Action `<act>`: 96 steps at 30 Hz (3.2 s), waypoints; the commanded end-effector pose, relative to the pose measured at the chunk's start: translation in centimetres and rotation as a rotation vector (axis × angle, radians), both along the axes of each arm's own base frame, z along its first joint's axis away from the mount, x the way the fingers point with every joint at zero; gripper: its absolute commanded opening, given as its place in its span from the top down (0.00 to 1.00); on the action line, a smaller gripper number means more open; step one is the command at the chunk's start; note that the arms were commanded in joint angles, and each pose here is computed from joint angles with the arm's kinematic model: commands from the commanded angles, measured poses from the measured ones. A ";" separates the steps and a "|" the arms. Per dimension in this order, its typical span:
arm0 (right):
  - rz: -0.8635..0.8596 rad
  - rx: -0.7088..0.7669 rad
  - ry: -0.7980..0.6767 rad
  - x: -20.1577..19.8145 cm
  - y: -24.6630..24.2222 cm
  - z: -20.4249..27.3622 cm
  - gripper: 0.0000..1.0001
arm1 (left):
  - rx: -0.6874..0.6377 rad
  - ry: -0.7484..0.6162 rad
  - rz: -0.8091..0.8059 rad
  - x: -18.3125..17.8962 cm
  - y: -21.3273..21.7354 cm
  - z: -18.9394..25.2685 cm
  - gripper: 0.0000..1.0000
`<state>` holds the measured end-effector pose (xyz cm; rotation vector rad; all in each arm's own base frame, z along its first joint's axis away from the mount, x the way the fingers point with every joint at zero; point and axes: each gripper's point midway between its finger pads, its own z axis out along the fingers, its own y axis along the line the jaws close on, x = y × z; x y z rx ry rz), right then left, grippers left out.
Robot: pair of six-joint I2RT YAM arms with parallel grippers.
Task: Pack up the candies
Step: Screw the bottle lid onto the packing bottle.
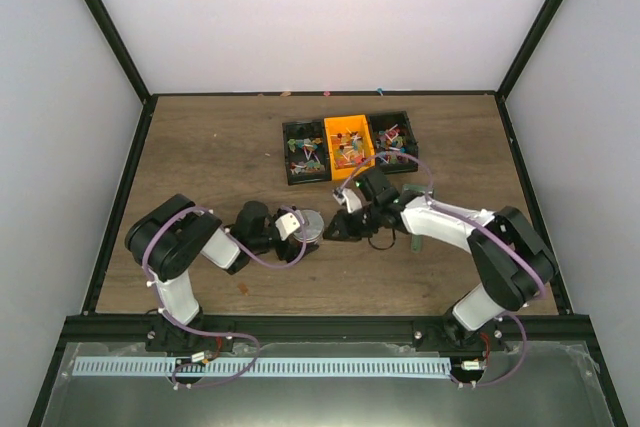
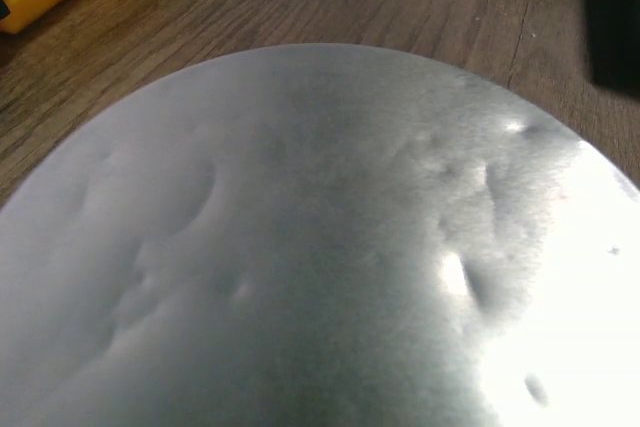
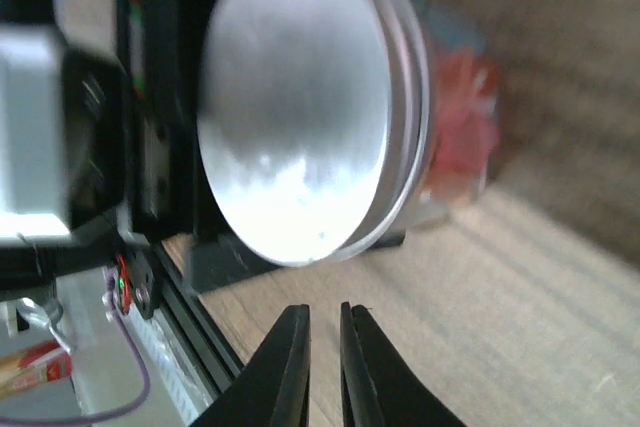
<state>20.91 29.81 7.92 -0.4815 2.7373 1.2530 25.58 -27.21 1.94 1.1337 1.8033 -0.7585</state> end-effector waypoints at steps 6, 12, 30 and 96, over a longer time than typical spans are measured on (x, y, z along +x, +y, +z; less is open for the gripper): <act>-0.008 -0.044 -0.194 7.5 0.9 3.7 0.82 | 0.031 0.051 -0.038 -1.4 0.2 -1.1 0.10; 0.043 -0.077 -0.218 9.6 2.2 2.5 0.82 | 0.027 0.058 -0.042 -1.5 0.1 -1.0 0.10; 0.106 -0.051 -0.180 8.7 3.3 0.8 0.82 | 0.035 0.051 -0.042 -1.5 0.2 -1.0 0.09; 0.091 0.028 -0.035 -3.4 -0.4 0.6 0.99 | 0.028 0.096 -0.044 -1.6 -0.1 -1.8 0.10</act>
